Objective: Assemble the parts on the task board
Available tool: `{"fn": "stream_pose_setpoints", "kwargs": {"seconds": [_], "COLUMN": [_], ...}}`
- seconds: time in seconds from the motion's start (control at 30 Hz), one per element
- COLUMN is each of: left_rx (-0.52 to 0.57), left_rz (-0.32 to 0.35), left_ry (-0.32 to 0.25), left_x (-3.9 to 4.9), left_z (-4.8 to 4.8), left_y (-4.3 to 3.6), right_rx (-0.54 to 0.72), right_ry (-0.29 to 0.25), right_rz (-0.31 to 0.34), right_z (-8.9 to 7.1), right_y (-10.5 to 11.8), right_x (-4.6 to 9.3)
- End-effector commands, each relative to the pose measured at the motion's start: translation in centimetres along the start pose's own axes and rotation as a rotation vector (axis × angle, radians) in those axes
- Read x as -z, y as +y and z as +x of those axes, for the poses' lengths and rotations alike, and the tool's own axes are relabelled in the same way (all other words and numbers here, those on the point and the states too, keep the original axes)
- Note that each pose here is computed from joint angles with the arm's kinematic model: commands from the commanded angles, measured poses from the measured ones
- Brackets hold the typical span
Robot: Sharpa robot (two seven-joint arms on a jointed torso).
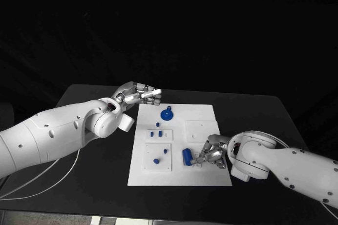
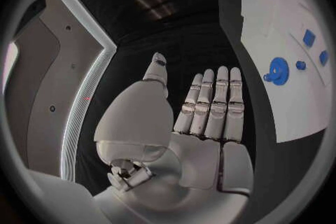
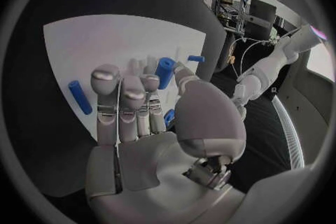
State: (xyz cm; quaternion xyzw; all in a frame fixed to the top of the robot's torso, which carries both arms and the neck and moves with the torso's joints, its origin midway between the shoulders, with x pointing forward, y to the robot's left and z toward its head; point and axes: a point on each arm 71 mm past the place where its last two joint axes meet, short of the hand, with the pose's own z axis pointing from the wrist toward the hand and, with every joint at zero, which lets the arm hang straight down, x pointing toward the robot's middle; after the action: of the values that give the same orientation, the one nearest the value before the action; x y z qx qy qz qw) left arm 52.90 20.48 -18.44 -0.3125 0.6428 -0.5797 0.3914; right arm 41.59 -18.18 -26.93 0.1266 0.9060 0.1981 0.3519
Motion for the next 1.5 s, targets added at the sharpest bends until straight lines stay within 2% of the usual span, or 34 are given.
{"fn": "stream_pose_setpoints", "kwargs": {"seconds": [0.03,0.37,0.93,1.13,1.33,1.5], "left_rx": [-0.002,-0.003,-0.003,-0.004,-0.005,-0.006], "left_rz": [0.008,0.006,0.003,0.004,0.009,0.020], "left_ry": [0.010,0.010,0.010,0.009,0.003,-0.008], "left_x": [-0.04,-0.08,-0.04,-0.05,-0.04,0.01], "left_z": [0.15,0.20,0.15,0.16,0.10,-0.02], "left_y": [-0.11,-0.10,-0.07,-0.07,-0.11,-0.19], "right_rx": [0.015,0.020,0.035,0.015,-0.023,-0.052], "right_ry": [0.010,-0.039,-0.012,-0.045,-0.100,-0.158], "right_rz": [-0.003,0.025,0.037,0.030,0.011,0.014], "right_z": [0.2,0.0,0.3,0.1,-1.0,-3.7], "right_y": [0.2,0.4,0.6,0.4,-0.2,-1.4], "right_x": [-0.1,-0.8,-1.2,-1.1,-0.5,0.5]}}
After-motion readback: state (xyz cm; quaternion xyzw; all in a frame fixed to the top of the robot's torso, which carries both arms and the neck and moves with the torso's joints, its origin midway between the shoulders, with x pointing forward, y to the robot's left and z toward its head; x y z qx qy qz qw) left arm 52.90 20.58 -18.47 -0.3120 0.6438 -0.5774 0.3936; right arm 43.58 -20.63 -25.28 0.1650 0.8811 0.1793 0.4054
